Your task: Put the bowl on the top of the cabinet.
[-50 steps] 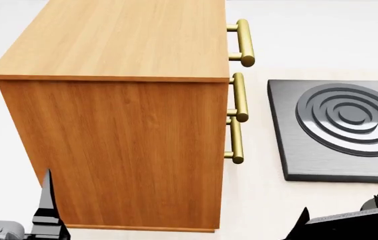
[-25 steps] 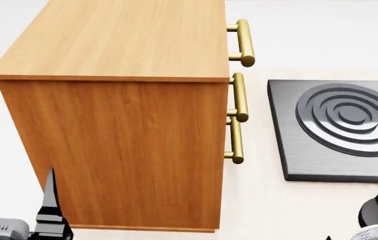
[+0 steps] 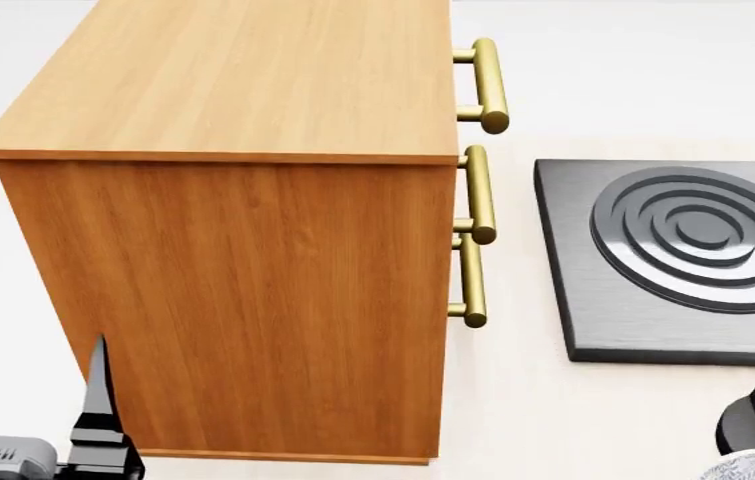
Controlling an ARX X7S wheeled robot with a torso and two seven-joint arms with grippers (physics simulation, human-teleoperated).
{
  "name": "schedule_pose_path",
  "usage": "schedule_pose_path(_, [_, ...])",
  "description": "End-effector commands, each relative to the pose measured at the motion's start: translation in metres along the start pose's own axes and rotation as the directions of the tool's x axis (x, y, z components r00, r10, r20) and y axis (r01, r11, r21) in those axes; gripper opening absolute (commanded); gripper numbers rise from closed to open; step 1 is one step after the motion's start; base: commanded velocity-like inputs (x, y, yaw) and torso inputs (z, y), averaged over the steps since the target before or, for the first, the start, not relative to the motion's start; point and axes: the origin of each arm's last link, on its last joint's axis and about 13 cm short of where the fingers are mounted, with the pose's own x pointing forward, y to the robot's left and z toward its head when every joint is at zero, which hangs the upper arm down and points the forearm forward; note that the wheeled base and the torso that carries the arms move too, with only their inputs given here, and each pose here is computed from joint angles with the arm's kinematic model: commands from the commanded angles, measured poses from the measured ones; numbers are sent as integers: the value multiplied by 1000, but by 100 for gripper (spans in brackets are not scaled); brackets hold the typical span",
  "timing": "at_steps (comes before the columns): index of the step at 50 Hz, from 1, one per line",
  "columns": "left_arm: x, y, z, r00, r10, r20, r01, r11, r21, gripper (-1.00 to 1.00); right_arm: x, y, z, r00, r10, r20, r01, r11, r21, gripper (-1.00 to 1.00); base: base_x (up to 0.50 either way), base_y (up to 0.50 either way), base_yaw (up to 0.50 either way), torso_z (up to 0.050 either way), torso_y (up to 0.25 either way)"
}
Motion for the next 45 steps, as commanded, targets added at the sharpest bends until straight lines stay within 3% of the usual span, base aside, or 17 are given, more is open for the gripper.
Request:
schedule_pose_path(1, [0, 0, -1, 1000, 2, -3, -2, 1000, 1, 100, -2, 1, -2, 1000, 5, -5, -5, 1000, -8, 100, 0, 0, 0, 0, 0])
schedule_pose_path(45, [0, 0, -4, 1000, 3, -8, -3, 1000, -1, 100, 0, 10, -17, 998, 28, -58, -30, 999, -30, 100, 0, 0, 0, 0, 0])
